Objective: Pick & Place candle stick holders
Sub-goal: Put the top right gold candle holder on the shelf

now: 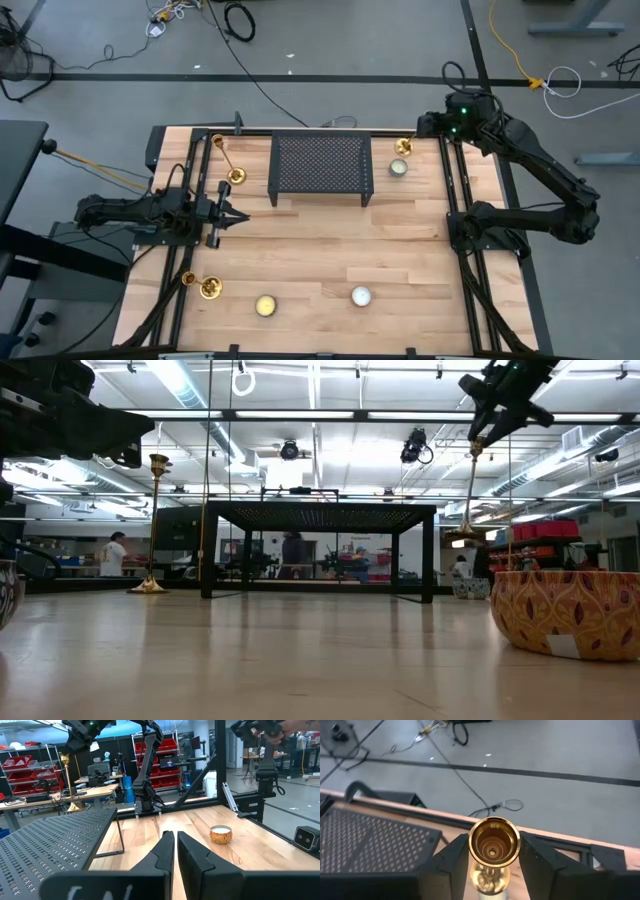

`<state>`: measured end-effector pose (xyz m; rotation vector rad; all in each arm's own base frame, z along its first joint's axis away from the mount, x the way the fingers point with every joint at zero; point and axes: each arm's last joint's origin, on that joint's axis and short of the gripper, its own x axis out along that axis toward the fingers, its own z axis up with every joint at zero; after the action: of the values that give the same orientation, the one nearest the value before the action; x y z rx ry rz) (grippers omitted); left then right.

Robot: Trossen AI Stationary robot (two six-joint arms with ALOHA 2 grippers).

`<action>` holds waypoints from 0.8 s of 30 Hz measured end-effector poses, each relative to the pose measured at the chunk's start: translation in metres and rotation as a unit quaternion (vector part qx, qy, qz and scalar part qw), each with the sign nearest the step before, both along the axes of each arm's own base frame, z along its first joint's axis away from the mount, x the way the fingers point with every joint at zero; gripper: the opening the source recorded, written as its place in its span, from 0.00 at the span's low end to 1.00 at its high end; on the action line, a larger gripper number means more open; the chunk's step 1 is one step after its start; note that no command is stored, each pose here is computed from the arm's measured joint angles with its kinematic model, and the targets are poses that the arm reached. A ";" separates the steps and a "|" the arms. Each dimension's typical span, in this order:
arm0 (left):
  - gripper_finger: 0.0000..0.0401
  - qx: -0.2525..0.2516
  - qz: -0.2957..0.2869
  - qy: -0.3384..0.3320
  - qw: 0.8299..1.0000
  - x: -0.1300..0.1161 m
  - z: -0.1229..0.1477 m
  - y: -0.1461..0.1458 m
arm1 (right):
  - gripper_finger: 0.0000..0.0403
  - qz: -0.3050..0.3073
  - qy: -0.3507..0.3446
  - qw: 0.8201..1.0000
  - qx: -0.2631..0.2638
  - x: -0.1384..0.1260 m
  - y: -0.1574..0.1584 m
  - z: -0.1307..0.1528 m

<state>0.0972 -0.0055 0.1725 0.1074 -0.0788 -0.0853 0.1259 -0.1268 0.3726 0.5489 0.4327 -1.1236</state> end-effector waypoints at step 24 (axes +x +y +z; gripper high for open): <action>0.06 0.000 0.000 0.000 1.000 0.000 0.000 0.000 | 0.36 0.142 -0.002 0.988 -0.058 0.017 -0.008 0.028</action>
<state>0.0972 -0.0056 0.1724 0.1077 -0.0790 -0.0853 0.1426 -0.1348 0.4006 0.3730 0.4238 -0.8679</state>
